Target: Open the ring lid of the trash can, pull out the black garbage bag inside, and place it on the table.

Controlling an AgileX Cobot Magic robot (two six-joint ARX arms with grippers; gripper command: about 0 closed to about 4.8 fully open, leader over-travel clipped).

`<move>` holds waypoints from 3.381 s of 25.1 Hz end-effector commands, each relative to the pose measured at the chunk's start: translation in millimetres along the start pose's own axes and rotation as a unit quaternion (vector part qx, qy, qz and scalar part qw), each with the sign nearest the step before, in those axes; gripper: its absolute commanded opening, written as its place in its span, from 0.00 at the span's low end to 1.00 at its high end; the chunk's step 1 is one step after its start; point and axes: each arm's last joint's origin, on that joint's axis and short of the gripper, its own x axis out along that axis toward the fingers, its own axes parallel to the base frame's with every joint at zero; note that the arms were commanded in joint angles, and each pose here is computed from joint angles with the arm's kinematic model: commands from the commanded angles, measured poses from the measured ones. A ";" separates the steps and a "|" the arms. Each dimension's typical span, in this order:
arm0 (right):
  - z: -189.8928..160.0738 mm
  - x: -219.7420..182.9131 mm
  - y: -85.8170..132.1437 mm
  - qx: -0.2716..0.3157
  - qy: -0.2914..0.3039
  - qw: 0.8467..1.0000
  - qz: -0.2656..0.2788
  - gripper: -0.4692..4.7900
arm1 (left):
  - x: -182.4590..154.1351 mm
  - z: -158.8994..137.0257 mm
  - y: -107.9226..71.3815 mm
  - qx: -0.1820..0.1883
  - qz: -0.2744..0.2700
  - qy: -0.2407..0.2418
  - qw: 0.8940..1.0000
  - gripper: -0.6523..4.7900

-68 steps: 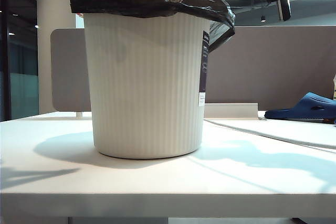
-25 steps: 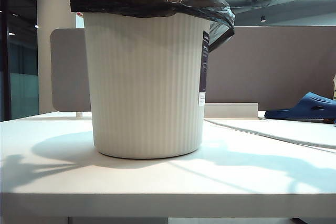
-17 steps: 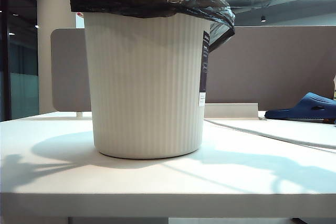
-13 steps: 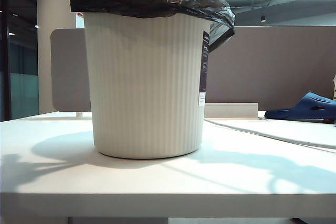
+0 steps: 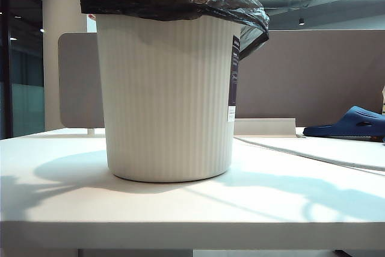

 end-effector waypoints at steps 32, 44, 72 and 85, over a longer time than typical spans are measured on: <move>-6.6 -0.2 -7.5 -0.107 0.072 0.992 -0.019 0.49 | -8.5 31.1 21.4 0.062 0.160 -0.047 0.984 0.11; -7.1 -0.6 -9.8 -0.117 0.072 0.990 -0.028 0.49 | -20.1 55.2 37.3 0.053 0.262 -0.042 0.963 0.11; -7.7 -0.7 -10.2 -0.121 0.079 0.989 -0.027 0.49 | -43.6 56.0 67.1 0.031 0.337 -0.006 0.941 0.11; 1.2 -8.5 -12.9 -0.153 0.066 0.985 -0.034 0.49 | -77.3 55.7 48.7 -0.142 0.281 -0.014 0.949 0.11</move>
